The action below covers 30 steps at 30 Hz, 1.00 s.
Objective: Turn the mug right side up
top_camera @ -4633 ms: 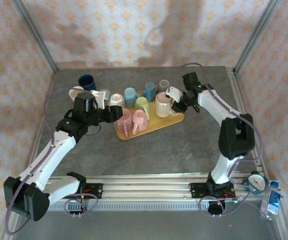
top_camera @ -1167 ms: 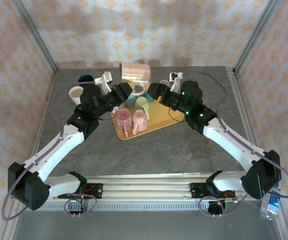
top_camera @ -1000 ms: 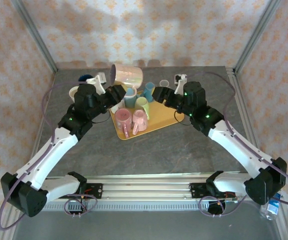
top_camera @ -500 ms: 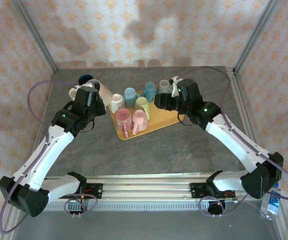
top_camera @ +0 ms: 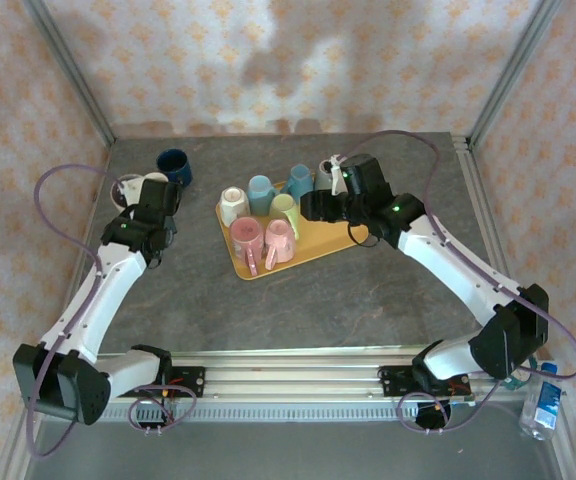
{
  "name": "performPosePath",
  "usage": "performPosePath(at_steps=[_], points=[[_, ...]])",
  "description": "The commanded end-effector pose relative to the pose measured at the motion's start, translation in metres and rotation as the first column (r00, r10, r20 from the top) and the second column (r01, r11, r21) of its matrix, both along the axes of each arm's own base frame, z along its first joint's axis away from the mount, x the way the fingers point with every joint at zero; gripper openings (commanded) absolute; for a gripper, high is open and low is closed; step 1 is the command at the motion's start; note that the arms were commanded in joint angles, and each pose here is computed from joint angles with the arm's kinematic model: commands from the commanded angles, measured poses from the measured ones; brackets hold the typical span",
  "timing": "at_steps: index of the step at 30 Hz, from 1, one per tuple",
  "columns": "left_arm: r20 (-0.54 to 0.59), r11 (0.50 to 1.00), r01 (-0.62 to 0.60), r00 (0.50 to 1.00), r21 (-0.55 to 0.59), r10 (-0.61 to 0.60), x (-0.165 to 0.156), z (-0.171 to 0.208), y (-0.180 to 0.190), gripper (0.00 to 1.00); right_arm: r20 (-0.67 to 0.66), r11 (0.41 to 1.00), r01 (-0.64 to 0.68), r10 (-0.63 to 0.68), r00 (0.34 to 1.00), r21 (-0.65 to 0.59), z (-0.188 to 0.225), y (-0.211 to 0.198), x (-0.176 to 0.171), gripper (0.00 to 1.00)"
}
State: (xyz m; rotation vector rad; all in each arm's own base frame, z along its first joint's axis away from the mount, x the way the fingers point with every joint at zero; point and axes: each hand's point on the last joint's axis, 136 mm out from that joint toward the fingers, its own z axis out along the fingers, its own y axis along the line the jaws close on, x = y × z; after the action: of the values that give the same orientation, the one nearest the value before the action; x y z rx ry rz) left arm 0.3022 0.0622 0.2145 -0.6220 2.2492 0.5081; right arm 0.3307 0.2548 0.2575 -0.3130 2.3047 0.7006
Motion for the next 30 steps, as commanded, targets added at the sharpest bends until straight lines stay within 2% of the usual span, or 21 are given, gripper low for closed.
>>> performPosePath(at_steps=[1, 14, 28, 30], points=[[0.115, 0.996, -0.077, 0.991, 0.040, 0.071, 0.017, 0.013, 0.021, 0.00, 0.021, 1.000, -0.019, 0.019, 1.000, 0.002, 0.011, 0.003, 0.001, 0.62], [0.111, 0.993, -0.105, 0.988, -0.046, 0.109, 0.054, -0.042, 0.038, 0.00, 0.011, 1.000, -0.018, 0.018, 1.000, -0.006, 0.003, 0.004, 0.007, 0.61], [0.060, 0.993, -0.103, 0.993, -0.062, 0.106, 0.075, -0.082, 0.045, 0.00, -0.012, 1.000, -0.023, 0.024, 1.000, 0.011, -0.003, 0.009, 0.017, 0.61], [0.054, 0.992, -0.107, 0.992, -0.068, 0.111, 0.076, -0.088, 0.046, 0.04, -0.014, 1.000, -0.026, 0.026, 1.000, 0.015, -0.003, 0.010, 0.018, 0.60]])
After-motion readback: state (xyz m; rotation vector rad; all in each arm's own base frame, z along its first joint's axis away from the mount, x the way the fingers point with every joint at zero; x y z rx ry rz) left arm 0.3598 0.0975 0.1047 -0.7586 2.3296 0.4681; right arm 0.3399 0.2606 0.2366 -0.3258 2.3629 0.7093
